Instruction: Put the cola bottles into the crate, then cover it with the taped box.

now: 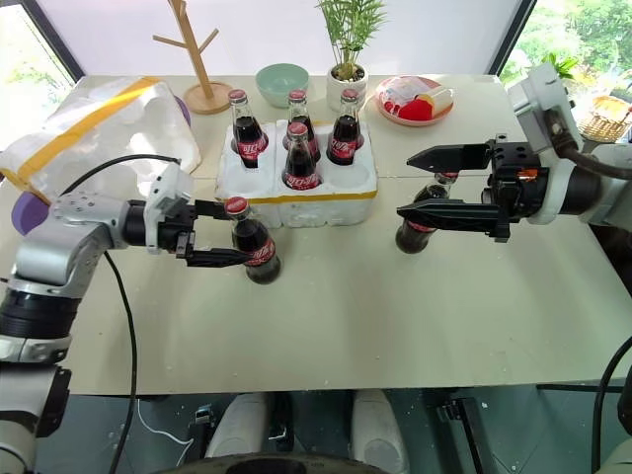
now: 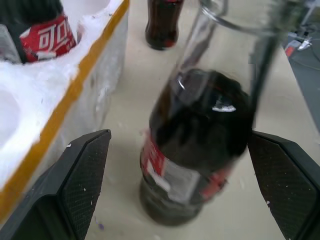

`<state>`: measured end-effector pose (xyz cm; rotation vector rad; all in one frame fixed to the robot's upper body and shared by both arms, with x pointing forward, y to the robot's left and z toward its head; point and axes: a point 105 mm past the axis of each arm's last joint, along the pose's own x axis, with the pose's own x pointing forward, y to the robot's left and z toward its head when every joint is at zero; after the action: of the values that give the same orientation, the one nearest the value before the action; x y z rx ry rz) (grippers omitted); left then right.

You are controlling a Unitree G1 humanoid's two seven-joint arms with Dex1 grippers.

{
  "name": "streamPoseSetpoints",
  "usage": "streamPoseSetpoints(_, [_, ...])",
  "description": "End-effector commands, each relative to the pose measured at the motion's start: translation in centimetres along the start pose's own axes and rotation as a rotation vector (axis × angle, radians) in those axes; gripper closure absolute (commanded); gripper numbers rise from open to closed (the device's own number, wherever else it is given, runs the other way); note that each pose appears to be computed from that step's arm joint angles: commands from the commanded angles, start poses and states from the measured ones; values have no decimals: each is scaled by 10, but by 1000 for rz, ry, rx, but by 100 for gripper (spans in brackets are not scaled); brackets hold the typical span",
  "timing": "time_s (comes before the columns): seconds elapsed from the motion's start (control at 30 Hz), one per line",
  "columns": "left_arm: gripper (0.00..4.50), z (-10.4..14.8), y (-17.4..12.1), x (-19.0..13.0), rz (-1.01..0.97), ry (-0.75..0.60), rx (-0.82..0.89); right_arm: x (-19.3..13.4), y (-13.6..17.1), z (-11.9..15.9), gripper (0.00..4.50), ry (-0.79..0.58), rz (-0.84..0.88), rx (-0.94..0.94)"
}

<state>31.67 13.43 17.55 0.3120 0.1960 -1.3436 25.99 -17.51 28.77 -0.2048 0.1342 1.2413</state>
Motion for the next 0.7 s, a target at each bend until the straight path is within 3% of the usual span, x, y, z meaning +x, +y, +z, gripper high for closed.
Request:
streamPoseSetpoints(0.03, [3,0,4,11,-5,14,36,-5,6,14,0,-17,-15,-60])
streamPoseSetpoints(0.33, [3,-8,-3,21,-94,53,29,-8,4,14,0,-39,-59,-46])
streamPoseSetpoints(0.43, [84,-2,-1,16,-95,36,20,-8,5,13,0,-46,-63,-43])
streamPoseSetpoints(0.5, [172,10,0,9,-94,-10,-19,-7,5,11,0,-47,-65,-39])
streamPoseSetpoints(0.7, [169,45,0,-20,-124,-135,-158,-6,3,8,0,-53,-70,-35])
